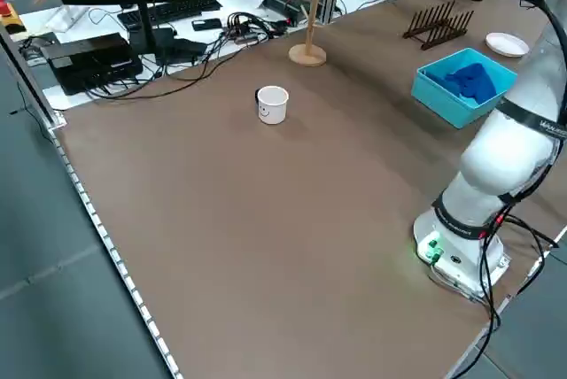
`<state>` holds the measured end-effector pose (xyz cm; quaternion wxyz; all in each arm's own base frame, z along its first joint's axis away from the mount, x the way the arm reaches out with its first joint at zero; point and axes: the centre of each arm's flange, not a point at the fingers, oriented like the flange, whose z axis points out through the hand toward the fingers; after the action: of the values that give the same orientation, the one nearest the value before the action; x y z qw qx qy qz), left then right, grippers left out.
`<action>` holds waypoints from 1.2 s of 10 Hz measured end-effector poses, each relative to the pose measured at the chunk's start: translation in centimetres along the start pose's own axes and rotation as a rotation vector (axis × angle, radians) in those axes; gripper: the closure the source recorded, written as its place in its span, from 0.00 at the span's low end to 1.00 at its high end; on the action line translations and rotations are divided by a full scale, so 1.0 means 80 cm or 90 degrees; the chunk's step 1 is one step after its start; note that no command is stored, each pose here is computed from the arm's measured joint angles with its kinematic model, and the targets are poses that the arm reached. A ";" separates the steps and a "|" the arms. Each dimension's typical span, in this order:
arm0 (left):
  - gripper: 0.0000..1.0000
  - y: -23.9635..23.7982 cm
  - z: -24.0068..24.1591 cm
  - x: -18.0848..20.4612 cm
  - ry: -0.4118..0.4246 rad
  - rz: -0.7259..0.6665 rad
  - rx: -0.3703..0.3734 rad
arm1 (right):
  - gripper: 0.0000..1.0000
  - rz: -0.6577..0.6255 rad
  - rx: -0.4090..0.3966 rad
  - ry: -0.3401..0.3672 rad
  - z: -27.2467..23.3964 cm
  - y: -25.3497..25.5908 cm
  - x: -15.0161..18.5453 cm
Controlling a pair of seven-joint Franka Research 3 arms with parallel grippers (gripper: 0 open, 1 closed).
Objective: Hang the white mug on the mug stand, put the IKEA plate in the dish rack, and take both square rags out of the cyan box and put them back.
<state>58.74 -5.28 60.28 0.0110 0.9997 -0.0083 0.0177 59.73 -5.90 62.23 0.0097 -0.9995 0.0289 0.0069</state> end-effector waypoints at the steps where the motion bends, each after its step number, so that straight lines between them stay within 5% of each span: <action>1: 0.02 -0.015 0.005 0.004 -0.001 -0.014 -0.002 | 0.00 0.002 0.000 -0.003 0.001 0.003 -0.001; 5: 0.07 -0.090 0.107 0.042 -0.026 -0.066 -0.002 | 0.00 -0.001 0.004 -0.060 0.026 -0.001 -0.008; 12: 0.01 -0.178 0.381 0.046 -0.056 -0.079 0.027 | 0.00 -0.016 0.011 -0.188 0.238 -0.008 -0.024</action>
<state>63.69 8.25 29.61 -0.0093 0.9982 0.0536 -0.0266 57.56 -4.77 43.21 0.0222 -0.9878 0.0144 0.1535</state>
